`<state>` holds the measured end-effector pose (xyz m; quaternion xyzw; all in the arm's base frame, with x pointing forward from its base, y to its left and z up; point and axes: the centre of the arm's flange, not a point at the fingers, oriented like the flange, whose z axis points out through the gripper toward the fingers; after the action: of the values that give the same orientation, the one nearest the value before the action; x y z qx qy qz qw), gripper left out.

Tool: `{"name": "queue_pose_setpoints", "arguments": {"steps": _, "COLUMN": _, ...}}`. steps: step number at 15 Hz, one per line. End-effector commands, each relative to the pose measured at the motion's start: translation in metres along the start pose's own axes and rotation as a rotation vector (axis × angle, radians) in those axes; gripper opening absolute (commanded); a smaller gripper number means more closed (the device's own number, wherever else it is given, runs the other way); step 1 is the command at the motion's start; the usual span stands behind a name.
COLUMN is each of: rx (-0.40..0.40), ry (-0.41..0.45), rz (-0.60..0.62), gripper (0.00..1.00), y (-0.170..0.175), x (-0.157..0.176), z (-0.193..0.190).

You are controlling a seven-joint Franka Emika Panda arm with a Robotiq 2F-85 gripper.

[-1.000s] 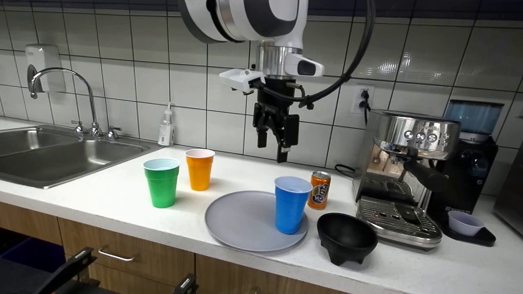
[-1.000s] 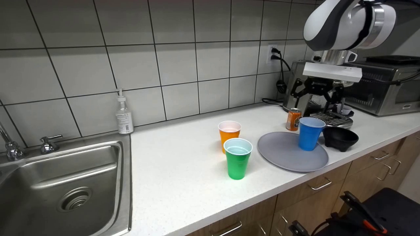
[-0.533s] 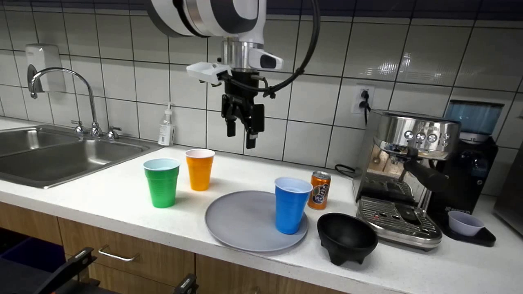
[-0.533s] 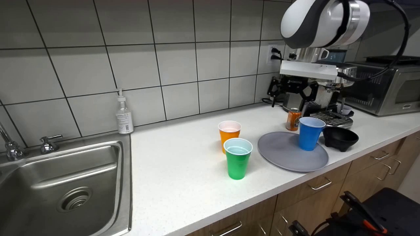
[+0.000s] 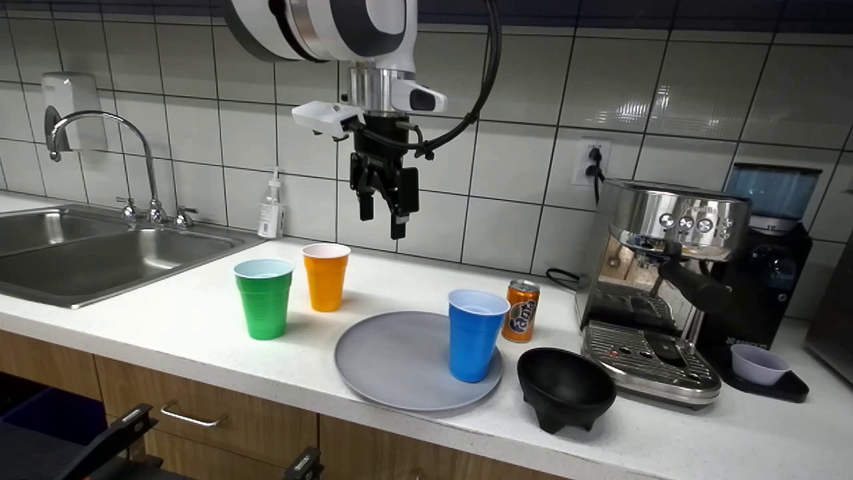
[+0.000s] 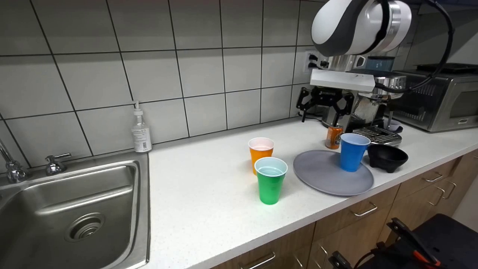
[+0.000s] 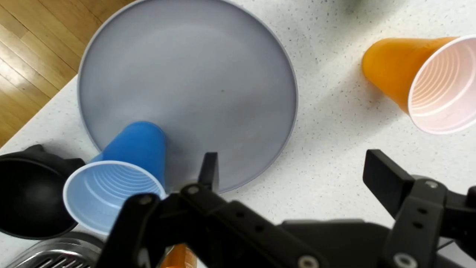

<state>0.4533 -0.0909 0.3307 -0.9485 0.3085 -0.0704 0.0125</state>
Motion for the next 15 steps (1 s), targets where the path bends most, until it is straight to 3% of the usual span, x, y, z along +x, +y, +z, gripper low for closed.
{"name": "queue_pose_setpoints", "arguments": {"steps": 1, "rx": 0.019, "ry": 0.037, "rz": -0.036, "gripper": 1.00, "y": -0.007, "x": 0.017, "z": 0.007}}
{"name": "queue_pose_setpoints", "arguments": {"steps": 9, "rx": 0.033, "ry": 0.019, "rz": -0.228, "gripper": 1.00, "y": -0.035, "x": 0.035, "z": 0.029}}
{"name": "queue_pose_setpoints", "arguments": {"steps": 15, "rx": 0.045, "ry": -0.001, "rz": -0.331, "gripper": 1.00, "y": -0.076, "x": 0.028, "z": 0.042}}
